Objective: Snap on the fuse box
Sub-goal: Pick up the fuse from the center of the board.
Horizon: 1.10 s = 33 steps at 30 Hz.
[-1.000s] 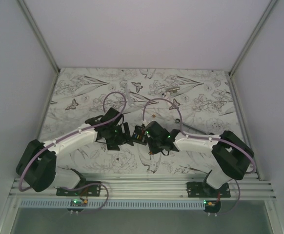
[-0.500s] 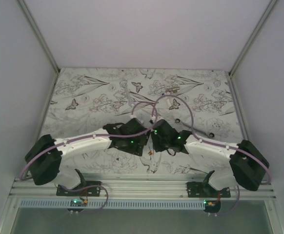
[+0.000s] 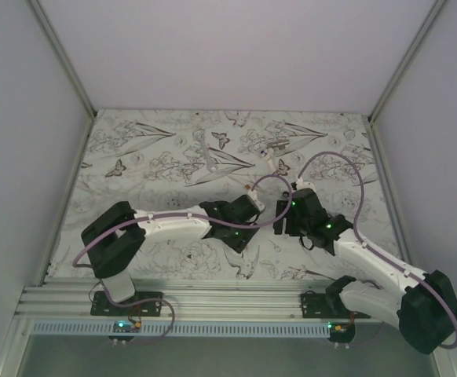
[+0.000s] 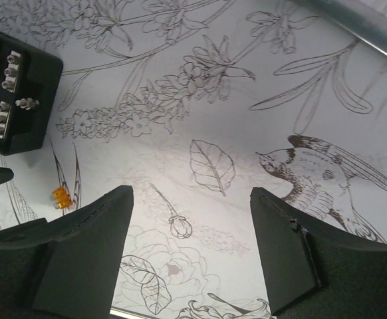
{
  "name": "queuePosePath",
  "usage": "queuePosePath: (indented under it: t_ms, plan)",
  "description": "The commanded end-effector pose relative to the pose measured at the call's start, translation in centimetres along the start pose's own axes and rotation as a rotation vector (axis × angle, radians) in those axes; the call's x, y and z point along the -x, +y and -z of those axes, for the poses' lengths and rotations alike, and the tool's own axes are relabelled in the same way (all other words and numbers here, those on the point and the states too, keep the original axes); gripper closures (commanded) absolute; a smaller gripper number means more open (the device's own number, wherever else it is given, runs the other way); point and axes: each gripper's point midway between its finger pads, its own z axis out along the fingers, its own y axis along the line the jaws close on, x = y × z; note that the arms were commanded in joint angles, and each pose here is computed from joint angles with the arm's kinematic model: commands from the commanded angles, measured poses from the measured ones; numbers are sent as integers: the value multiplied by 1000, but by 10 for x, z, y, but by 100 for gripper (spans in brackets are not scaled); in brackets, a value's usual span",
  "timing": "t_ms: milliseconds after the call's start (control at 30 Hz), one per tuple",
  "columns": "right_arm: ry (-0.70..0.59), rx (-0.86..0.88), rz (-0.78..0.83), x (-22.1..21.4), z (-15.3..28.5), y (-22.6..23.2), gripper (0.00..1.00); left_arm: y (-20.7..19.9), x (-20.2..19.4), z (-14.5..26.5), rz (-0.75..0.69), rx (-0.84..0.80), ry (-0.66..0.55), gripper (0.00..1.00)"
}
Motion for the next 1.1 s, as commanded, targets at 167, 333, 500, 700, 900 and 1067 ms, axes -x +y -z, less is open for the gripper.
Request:
queuePosePath:
  t_ms: [167,333,500,700,900,1067]
  plan:
    - [-66,-42,-82,13,8,-19,12,-18,7,-16,-135,-50,20,51]
    - [-73,-47,-91,14,9,-21,10,-21,1,-22,-147,-58,45,55]
    - [-73,-46,-91,14,8,-21,9,-20,-4,-29,-157,-45,65,58]
    - [-79,-38,-92,15,10,-20,8,-20,-8,-33,-166,-36,85,63]
    - [-81,-35,-94,15,10,-20,8,-15,-16,-34,-184,5,110,69]
    - [-87,-32,-95,16,11,-20,8,-9,-22,-33,-211,57,138,69]
